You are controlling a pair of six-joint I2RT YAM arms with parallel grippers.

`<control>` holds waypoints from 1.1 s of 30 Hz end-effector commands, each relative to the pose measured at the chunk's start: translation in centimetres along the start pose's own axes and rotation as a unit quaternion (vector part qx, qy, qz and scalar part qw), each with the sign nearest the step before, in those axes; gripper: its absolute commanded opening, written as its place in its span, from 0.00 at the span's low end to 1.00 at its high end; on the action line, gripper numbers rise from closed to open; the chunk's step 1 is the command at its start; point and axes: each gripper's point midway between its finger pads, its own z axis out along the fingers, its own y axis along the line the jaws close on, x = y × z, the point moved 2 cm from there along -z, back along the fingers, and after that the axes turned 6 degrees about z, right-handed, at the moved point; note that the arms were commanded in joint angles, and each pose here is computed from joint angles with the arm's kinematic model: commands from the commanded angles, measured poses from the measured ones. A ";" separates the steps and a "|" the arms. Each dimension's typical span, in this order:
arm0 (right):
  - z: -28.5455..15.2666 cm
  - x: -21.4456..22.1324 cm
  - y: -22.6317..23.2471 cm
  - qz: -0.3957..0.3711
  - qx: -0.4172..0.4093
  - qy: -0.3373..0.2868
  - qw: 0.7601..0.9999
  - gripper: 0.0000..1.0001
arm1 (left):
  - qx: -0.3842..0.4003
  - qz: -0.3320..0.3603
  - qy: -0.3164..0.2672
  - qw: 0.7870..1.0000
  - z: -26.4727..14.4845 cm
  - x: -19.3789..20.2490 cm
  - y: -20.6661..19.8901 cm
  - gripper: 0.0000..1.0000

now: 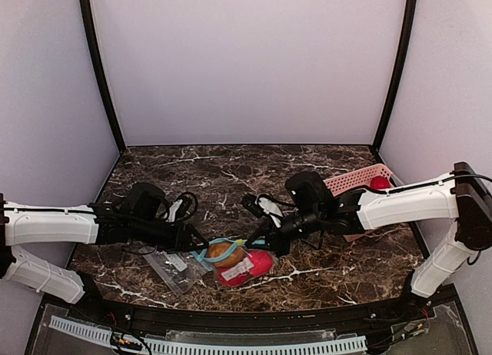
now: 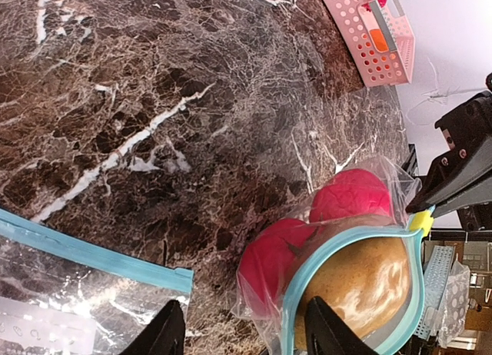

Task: Place the food in the zip-top bag and seal the zipper
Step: Adjust the fake fruit in the zipper food storage bag.

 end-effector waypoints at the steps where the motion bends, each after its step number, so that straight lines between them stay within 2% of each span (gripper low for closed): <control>1: -0.6 -1.6 0.5 -0.018 0.003 -0.035 0.999 0.00 | 0.029 0.015 0.010 0.999 0.6 0.4 -1.5 0.53; 6: -1.0 -2.0 0.1 -0.016 0.020 -0.054 0.998 0.00 | 0.056 0.031 0.011 0.998 0.8 0.5 -2.9 0.53; 10: -1.6 -1.9 0.0 -0.014 0.030 -0.067 0.997 0.00 | 0.039 0.031 0.001 0.999 0.0 0.4 -2.6 0.54; 17: -2.0 -1.9 0.1 -0.014 0.033 -0.075 0.997 0.00 | 0.028 0.004 -0.004 1.000 -1.3 1.7 -1.8 0.67; 21: -2.0 -2.0 0.2 -0.015 0.030 -0.077 0.996 0.00 | 0.038 -0.006 -0.009 0.999 -1.6 1.8 -2.0 0.66; 25: -1.8 -2.0 0.3 -0.014 0.024 -0.075 0.997 0.00 | 0.018 -0.010 -0.017 1.000 -1.6 1.6 -1.3 0.59; 27: -1.8 -1.9 0.3 -0.013 0.023 -0.074 0.997 0.00 | 0.009 -0.013 -0.031 0.999 -1.8 1.2 -1.0 0.58; 30: -1.8 -1.6 0.5 -0.012 0.015 -0.070 0.997 0.00 | 0.012 -0.016 -0.062 0.998 -2.3 -0.1 -1.1 0.71; 33: -1.7 -1.2 0.6 -0.010 0.010 -0.063 0.998 0.00 | 0.016 -0.017 -0.078 0.997 -2.6 -1.2 -1.2 0.77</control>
